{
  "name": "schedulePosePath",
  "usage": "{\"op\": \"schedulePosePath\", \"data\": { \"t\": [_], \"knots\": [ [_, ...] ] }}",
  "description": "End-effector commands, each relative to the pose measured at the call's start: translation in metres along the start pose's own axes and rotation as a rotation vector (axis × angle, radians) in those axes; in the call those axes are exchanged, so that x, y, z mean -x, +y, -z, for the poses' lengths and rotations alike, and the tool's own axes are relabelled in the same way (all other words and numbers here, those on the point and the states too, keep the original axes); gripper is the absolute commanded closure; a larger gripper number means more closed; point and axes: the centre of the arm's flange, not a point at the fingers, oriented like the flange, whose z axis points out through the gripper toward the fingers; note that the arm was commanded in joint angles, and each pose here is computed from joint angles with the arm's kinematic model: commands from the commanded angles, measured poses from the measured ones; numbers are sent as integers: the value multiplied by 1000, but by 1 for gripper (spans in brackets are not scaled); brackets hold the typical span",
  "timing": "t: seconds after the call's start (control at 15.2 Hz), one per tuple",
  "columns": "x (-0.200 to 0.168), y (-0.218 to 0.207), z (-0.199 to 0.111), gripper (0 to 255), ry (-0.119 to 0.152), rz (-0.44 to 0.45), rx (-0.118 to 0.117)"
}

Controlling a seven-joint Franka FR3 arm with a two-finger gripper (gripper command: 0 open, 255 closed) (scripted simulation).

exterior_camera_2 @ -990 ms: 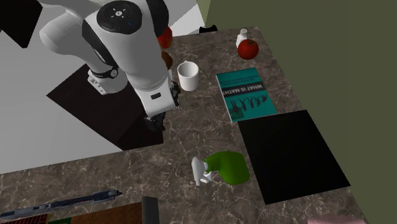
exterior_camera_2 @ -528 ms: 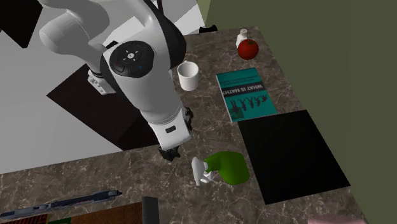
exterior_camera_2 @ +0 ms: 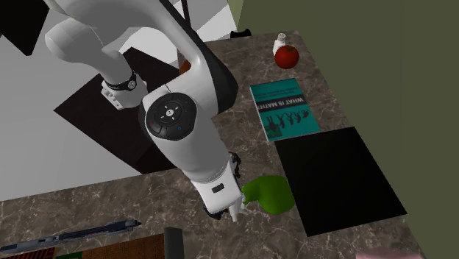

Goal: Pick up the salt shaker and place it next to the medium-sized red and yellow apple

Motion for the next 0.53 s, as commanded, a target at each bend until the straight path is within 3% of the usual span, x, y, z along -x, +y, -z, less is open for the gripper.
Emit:
{"op": "schedulePosePath", "data": {
  "t": [0.0, 0.46],
  "knots": [
    [-2, 2, -10, 0, 3, 3, -1],
    [-2, 2, -34, 0, 3, 3, -1]
  ]
}}
